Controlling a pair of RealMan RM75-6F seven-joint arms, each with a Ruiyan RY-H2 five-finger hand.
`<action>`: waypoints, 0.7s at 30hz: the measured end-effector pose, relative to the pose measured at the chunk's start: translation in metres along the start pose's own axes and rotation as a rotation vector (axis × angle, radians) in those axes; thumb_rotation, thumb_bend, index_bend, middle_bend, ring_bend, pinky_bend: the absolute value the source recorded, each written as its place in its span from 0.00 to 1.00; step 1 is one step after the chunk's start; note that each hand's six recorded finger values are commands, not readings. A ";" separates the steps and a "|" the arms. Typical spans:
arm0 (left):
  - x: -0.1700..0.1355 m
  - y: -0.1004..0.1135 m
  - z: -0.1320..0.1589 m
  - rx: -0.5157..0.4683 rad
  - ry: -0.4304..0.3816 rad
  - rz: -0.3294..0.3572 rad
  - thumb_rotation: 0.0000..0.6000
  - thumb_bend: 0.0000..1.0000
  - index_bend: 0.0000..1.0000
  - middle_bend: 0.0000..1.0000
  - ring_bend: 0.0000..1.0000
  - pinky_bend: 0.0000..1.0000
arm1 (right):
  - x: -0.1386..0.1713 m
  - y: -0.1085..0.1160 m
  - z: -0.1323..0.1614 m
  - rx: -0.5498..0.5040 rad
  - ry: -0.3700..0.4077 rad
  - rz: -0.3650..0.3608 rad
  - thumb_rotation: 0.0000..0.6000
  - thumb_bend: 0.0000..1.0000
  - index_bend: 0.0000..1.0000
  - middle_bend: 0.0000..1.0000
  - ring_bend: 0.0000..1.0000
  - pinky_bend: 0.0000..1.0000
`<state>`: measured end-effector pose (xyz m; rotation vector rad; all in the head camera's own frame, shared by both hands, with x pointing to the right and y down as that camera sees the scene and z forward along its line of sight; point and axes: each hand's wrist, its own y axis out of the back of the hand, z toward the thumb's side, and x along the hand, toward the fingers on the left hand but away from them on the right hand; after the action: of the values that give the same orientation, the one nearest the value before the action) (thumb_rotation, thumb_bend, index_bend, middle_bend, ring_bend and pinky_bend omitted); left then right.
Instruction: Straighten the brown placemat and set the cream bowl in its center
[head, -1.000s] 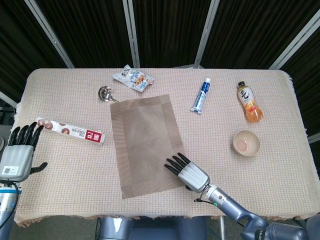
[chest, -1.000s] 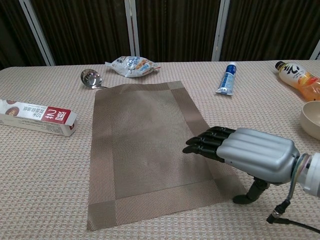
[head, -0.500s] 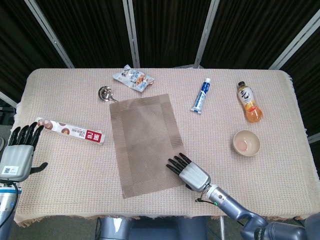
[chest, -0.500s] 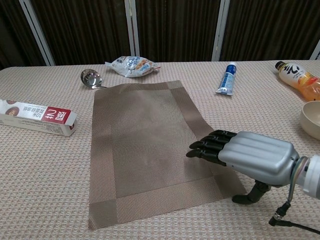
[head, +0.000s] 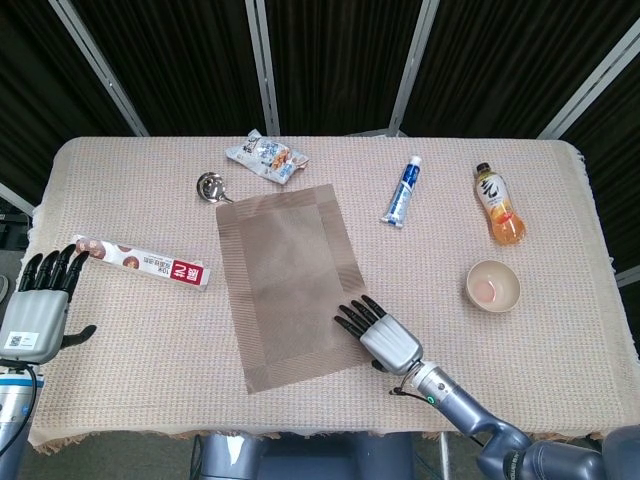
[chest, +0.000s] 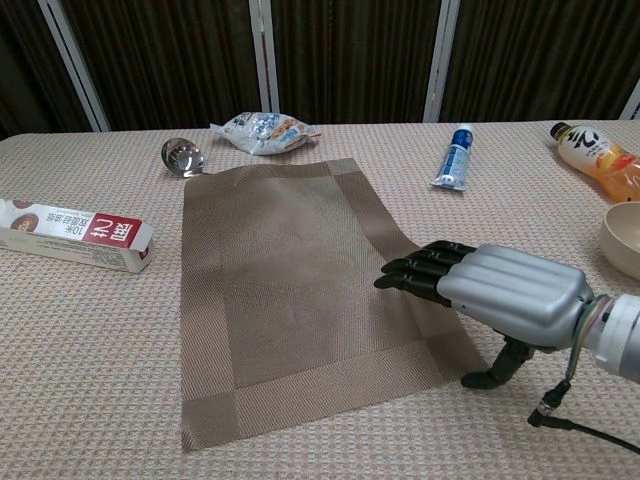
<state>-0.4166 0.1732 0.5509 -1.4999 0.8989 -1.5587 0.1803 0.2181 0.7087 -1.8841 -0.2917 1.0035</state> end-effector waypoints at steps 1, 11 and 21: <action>0.000 0.000 0.000 0.000 -0.001 -0.001 1.00 0.00 0.00 0.00 0.00 0.00 | -0.001 0.000 -0.001 0.000 -0.004 -0.002 1.00 0.10 0.04 0.00 0.00 0.00; 0.000 -0.001 0.000 -0.002 -0.004 -0.004 1.00 0.00 0.00 0.00 0.00 0.00 | -0.006 0.005 -0.010 -0.017 -0.042 -0.062 1.00 0.11 0.04 0.00 0.00 0.00; 0.000 -0.001 0.000 -0.003 -0.006 -0.004 1.00 0.00 0.00 0.00 0.00 0.00 | -0.010 0.004 -0.016 0.001 -0.064 -0.092 1.00 0.16 0.04 0.00 0.00 0.00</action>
<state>-0.4162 0.1739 0.5513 -1.5090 0.8955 -1.5551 0.1852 0.1999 0.7146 -1.8227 -0.4115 1.0027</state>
